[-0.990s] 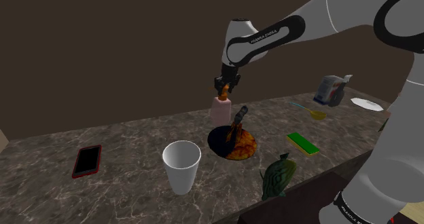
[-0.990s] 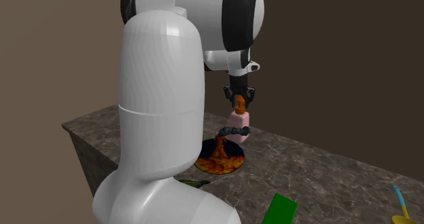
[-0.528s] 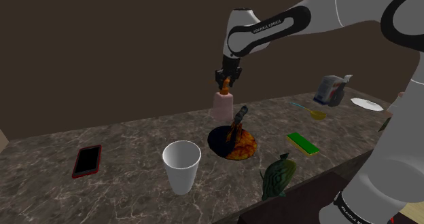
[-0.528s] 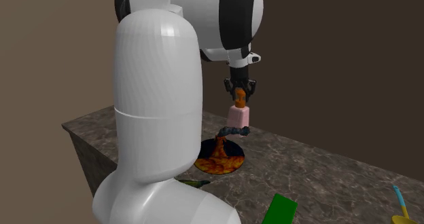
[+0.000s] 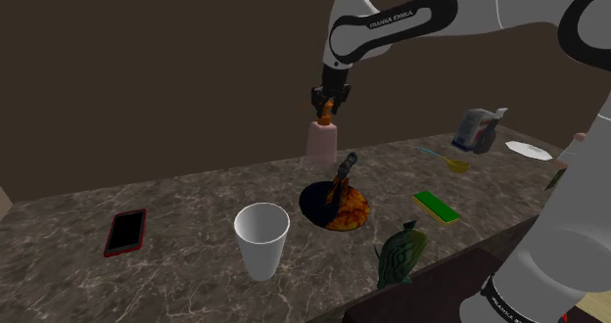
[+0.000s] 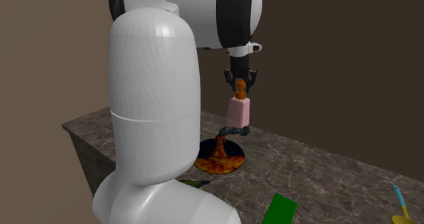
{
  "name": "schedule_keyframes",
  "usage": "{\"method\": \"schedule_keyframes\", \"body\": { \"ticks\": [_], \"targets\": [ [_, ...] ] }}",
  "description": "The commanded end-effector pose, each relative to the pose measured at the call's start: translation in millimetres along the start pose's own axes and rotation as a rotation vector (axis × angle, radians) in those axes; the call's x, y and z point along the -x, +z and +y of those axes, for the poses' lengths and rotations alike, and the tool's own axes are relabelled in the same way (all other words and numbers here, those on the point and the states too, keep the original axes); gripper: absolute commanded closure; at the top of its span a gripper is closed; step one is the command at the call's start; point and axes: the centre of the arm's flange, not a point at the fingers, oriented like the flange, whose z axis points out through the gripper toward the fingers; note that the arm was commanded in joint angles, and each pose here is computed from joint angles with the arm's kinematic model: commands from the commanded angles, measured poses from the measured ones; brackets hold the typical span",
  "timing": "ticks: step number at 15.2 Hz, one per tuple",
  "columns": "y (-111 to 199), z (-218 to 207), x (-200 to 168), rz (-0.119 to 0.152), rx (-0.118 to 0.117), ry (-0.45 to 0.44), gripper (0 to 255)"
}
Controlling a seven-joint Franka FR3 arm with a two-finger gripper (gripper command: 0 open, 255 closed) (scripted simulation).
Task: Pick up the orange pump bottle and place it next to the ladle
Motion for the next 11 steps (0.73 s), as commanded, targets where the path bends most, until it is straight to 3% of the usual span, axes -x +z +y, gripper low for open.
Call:
{"method": "schedule_keyframes", "body": {
  "ticks": [1,11],
  "targets": [
    [-10.8,1.2,-2.0,0.000,0.000,0.000,255],
    [-62.8,4.4,-10.8,0.000,0.000,0.000,255]
  ]
}}
